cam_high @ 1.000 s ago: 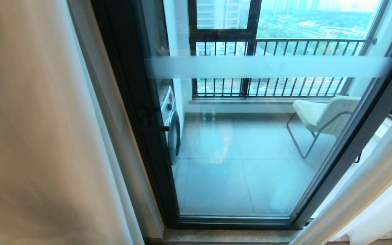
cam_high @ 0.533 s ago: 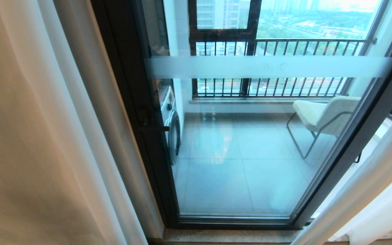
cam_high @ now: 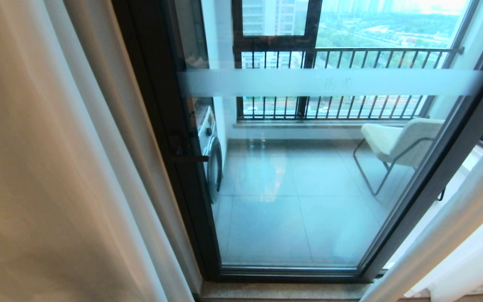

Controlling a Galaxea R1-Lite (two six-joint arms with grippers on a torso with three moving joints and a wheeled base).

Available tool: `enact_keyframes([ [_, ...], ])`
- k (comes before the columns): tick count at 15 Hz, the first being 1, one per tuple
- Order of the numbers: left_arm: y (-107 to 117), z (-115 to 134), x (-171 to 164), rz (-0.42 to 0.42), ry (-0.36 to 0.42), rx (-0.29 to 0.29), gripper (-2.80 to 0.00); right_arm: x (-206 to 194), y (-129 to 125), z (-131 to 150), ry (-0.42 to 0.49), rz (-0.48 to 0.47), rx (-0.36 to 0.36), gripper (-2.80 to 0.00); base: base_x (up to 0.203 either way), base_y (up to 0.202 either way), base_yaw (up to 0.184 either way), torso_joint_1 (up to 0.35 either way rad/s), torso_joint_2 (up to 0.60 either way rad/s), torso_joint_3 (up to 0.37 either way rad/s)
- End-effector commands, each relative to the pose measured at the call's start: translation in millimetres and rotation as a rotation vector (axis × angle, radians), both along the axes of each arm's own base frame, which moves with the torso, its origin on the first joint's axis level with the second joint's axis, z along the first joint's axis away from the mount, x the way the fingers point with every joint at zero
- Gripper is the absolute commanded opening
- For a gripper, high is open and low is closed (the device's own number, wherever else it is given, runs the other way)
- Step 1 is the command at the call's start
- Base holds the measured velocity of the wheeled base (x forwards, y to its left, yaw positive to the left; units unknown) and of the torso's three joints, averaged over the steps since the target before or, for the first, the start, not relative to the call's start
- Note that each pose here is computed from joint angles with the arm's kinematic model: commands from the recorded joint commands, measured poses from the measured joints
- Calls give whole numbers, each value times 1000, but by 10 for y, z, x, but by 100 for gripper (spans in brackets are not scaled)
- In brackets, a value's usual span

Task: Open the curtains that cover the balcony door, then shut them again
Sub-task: Pull the inner curtains open on both sides

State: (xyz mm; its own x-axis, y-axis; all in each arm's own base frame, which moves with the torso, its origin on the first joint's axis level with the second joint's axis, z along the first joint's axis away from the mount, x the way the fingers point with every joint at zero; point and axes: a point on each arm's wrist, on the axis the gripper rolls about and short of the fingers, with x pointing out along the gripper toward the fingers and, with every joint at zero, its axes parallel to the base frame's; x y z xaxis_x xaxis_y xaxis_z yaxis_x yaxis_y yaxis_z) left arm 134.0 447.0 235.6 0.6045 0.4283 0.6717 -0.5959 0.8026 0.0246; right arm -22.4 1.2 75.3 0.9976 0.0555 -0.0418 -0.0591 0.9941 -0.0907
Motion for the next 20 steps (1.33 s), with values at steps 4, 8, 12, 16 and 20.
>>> enact_keyframes([
  [4, 129, -275, -11, 6, 12, -42, -280, 11, 0, 3, 15, 1, -2, -280, 0, 0, 0, 0, 0, 0],
  [8, 161, -353, 5, 3, 16, -62, -280, -11, 0, -4, -14, 1, -1, -280, 0, 0, 0, 0, 0, 0],
  [12, 97, -186, 121, -24, 2, -10, -280, -13, 0, -5, -17, 1, 0, -280, 0, 0, 0, 0, 0, 0],
  [16, -129, 136, 357, -86, -11, 32, -280, -13, 0, -5, -17, 1, -1, -280, 0, 0, 0, 0, 0, 0],
  [20, -389, 488, 465, -127, -25, 76, -280, -13, 0, -5, -17, 3, -2, -280, 0, 0, 0, 0, 0, 0],
])
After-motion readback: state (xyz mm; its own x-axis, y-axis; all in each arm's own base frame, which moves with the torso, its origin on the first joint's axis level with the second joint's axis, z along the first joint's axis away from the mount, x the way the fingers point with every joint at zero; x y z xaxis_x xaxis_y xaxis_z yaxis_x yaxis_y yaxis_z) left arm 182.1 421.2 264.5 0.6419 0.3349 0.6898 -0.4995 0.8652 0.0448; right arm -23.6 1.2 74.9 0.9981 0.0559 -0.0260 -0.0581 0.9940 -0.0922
